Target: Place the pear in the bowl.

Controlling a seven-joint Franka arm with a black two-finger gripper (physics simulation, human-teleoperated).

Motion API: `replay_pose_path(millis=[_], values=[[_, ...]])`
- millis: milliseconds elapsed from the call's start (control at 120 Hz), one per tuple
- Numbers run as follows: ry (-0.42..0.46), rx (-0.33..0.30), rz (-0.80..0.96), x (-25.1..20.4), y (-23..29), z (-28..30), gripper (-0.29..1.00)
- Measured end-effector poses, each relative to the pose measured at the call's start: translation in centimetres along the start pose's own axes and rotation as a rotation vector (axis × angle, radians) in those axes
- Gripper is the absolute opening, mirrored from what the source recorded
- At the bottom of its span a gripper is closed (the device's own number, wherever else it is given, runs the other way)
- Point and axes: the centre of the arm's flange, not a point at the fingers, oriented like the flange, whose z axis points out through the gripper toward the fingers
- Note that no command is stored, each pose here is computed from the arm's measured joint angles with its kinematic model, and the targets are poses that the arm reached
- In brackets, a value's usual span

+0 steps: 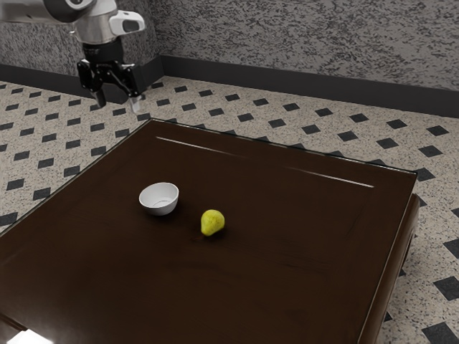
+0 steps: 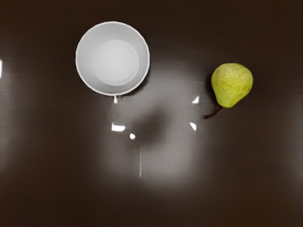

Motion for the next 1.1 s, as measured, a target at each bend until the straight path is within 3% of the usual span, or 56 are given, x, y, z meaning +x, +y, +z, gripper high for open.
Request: replay_pose_path(millis=[225, 342, 467, 592, 842, 1100], values=[[-0.026, -0.004, 0.007, 0.1, 0.3, 1.3, 0.69], [-0.134, -0.007, -0.003, 2.4, 0.2, 8.8, 0.69], [-0.187, -0.018, 0.041, 0.9, 3.8, 17.9, 0.69], [-0.151, -0.014, 0.071, 0.3, 6.6, 23.9, 0.69], [0.076, 0.003, 0.123, 5.3, 11.3, 26.5, 0.69], [0.065, -0.005, 0.113, 8.1, 13.2, 32.0, 0.69]])
